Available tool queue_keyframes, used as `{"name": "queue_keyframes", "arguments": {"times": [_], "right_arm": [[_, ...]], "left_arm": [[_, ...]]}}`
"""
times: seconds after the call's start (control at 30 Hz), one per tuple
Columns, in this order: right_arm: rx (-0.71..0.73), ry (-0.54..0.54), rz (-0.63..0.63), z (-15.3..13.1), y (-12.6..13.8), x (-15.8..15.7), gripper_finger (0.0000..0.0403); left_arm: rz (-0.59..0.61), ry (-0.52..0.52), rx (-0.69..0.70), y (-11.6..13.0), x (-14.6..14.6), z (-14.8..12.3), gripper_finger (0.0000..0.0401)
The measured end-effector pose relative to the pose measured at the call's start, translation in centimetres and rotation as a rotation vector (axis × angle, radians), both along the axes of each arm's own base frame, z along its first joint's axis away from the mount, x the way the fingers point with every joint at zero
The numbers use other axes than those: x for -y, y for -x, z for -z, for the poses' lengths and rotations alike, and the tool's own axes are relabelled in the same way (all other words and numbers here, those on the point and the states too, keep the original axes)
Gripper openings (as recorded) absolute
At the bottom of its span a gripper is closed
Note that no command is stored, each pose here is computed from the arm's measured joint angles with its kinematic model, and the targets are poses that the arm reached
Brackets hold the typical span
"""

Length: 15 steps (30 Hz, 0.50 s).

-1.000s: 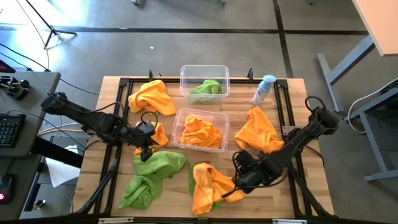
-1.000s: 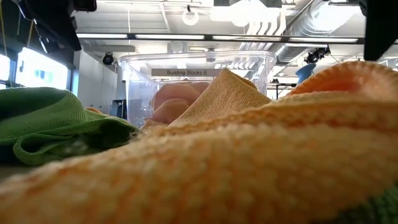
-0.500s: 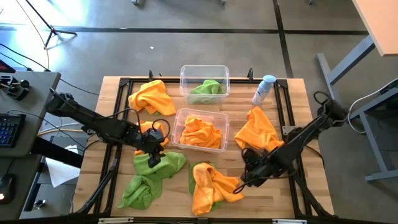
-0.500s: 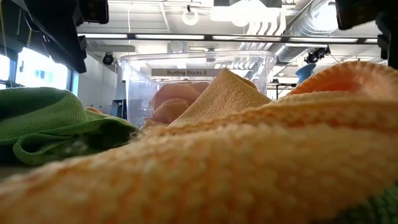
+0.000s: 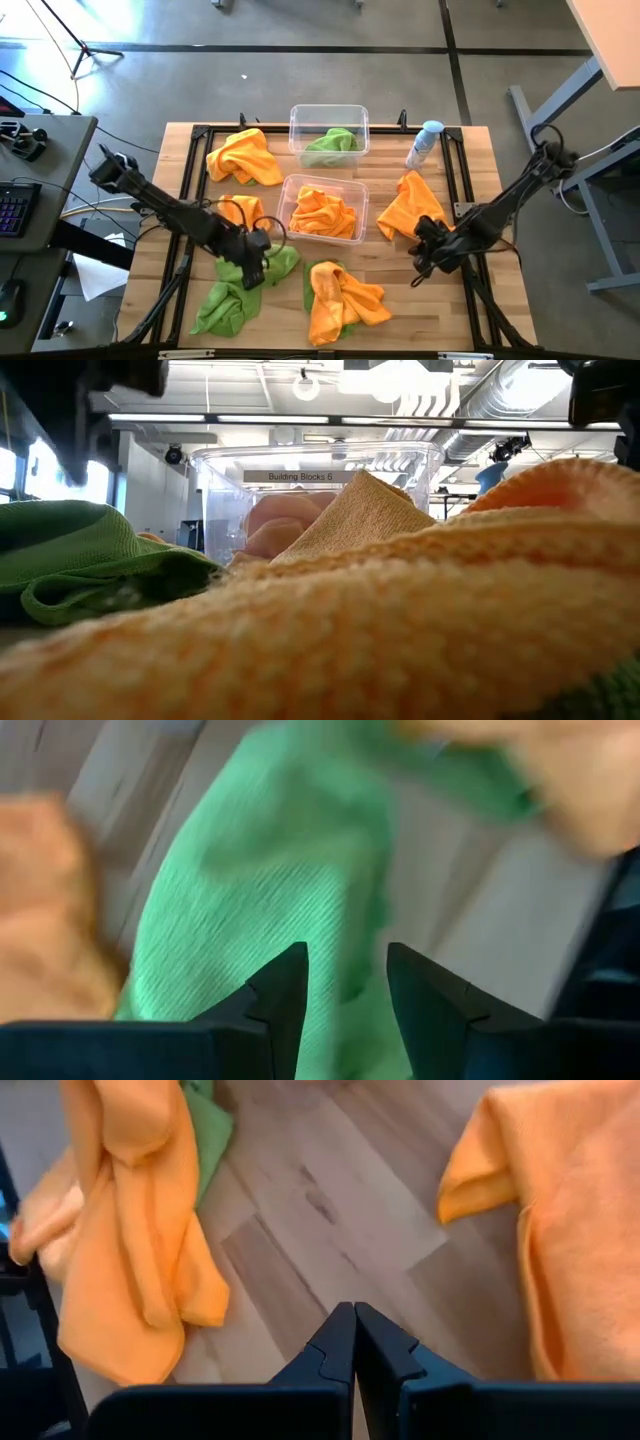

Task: Sort microfiber towel by color & place in baskets
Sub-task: Put the green microfiber towel into the top transparent bin

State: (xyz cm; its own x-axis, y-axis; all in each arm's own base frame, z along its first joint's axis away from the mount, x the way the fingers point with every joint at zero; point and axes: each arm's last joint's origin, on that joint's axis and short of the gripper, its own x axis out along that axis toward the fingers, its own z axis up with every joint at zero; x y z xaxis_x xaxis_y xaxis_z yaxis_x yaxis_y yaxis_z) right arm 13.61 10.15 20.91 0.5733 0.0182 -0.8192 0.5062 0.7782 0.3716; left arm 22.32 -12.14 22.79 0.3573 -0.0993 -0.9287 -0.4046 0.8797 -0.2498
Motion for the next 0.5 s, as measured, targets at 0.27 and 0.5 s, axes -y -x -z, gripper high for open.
{"name": "queue_keyframes", "arguments": {"times": [0.27,0.5], "right_arm": [[0.072,0.073,-0.080,-0.6,1.3,1.3,0.0000],[0.080,0.126,-0.144,-0.9,1.8,1.7,0.0000]], "left_arm": [[-0.073,-0.099,-0.238,-0.4,1.4,4.4,0.0127],[-0.090,-0.119,-0.363,-1.4,2.0,7.9,0.0121]]}}
